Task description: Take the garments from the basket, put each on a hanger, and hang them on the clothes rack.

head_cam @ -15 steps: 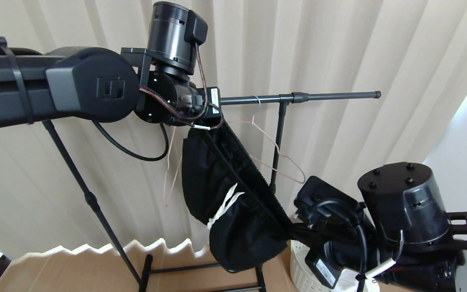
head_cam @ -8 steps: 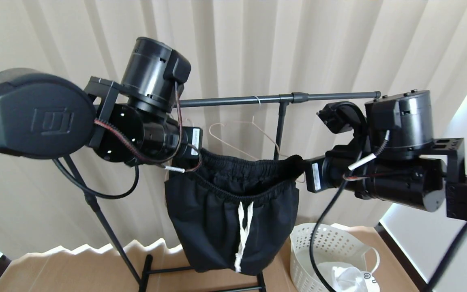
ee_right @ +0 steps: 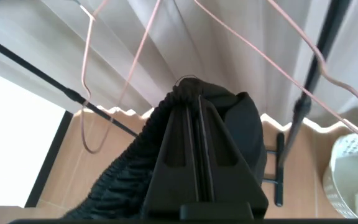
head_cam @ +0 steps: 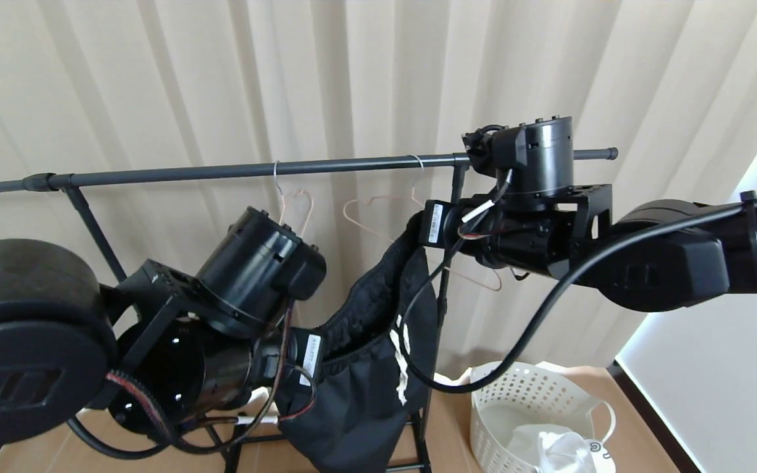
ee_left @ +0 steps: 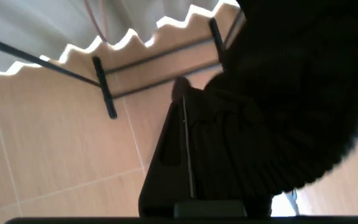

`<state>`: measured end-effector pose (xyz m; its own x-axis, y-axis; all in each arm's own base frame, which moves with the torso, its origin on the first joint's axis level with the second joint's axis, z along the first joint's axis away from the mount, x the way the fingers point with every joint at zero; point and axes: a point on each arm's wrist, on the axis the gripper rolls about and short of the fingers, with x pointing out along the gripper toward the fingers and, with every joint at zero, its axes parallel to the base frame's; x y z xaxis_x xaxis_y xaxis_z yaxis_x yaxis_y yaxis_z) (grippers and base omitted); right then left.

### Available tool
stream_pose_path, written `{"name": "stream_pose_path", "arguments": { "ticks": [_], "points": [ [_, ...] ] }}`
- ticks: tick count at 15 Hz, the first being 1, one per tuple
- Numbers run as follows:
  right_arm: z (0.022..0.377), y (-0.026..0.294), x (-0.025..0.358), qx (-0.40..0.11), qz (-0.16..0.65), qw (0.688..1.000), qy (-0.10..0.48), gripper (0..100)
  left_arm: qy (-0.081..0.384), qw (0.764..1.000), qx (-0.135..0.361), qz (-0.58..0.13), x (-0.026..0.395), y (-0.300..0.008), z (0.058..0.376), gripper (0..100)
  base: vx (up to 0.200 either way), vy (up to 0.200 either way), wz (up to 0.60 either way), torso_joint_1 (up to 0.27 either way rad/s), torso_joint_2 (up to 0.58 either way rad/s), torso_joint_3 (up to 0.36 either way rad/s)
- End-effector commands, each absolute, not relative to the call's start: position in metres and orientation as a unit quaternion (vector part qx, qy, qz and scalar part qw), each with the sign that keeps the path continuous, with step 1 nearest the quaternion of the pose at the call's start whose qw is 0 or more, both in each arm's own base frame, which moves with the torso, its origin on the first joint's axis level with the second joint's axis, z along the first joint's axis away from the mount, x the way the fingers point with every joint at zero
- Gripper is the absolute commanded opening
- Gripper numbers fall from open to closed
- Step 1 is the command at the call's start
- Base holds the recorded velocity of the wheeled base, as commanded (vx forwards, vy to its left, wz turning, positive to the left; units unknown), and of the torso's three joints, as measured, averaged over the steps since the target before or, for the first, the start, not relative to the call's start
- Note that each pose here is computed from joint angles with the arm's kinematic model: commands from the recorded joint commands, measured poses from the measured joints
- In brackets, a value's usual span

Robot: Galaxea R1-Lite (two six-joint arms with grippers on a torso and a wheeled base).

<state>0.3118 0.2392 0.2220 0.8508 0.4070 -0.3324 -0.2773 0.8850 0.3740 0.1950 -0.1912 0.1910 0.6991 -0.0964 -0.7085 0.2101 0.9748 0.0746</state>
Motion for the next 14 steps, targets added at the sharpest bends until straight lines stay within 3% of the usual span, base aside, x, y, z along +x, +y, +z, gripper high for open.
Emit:
{"name": "stream_pose_path", "arguments": {
  "ticks": [1,5,11,14],
  "points": [
    [0.212,0.263,0.338,0.157,0.182,0.948,0.207,0,0.392,0.91,0.078,-0.108,0.174,-0.204,0.181,0,0.0,0.0,0.0,0.0,0.0,0.0],
    [0.215,0.281,0.359,0.163,0.183,0.949,0.199,0,0.432,0.889,-0.009,-0.153,0.156,-0.231,0.172,0,0.0,0.0,0.0,0.0,0.0,0.0],
    [0.218,0.294,0.361,0.169,0.197,0.947,0.187,0,0.428,0.886,-0.045,-0.174,0.165,-0.253,0.168,0,0.0,0.0,0.0,0.0,0.0,0.0],
    [0.217,0.283,0.361,0.17,0.184,0.948,0.195,0,0.424,0.889,-0.048,-0.165,0.166,-0.246,0.171,0,0.0,0.0,0.0,0.0,0.0,0.0]
  ]
}}
